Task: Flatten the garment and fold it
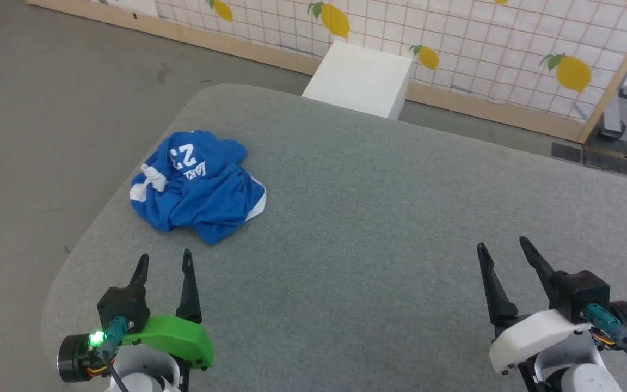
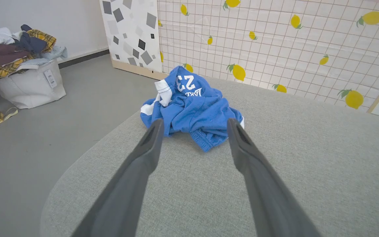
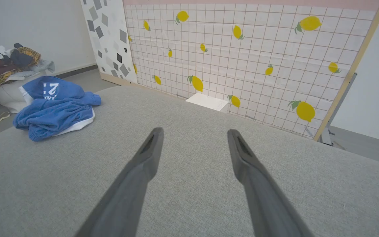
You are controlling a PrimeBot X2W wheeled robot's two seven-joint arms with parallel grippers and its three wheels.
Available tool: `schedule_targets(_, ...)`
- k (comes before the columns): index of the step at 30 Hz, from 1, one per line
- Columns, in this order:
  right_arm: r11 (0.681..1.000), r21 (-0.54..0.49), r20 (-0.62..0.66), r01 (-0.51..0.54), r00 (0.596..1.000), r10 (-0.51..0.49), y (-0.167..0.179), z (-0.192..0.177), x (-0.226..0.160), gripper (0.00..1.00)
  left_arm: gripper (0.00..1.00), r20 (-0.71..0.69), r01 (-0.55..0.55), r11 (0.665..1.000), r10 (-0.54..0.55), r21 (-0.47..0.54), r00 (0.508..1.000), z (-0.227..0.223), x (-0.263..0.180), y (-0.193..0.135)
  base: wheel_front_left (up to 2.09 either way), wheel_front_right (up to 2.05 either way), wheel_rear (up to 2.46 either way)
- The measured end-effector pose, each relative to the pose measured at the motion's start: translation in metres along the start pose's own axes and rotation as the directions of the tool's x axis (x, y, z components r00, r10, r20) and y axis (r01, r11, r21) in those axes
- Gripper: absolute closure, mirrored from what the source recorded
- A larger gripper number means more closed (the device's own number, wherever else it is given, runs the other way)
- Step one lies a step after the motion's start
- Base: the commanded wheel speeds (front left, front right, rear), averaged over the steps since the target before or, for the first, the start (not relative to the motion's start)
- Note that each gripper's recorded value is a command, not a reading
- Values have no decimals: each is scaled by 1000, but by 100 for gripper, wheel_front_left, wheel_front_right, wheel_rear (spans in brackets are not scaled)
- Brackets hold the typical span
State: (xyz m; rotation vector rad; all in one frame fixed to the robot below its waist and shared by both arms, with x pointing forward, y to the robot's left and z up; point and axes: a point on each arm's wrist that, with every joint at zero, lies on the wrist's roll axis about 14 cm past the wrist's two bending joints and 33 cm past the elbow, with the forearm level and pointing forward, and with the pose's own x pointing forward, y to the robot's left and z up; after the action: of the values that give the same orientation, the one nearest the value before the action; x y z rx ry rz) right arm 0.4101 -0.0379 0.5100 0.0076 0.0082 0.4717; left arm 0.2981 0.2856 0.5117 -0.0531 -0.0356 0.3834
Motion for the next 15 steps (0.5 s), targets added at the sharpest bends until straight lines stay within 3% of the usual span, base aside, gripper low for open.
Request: schedule_targets(15, 997, 13, 5, -75, 997, 75, 24, -1, 17, 0, 0, 7, -102, 995, 102, -11, 995, -2, -15, 31, 0, 0, 0)
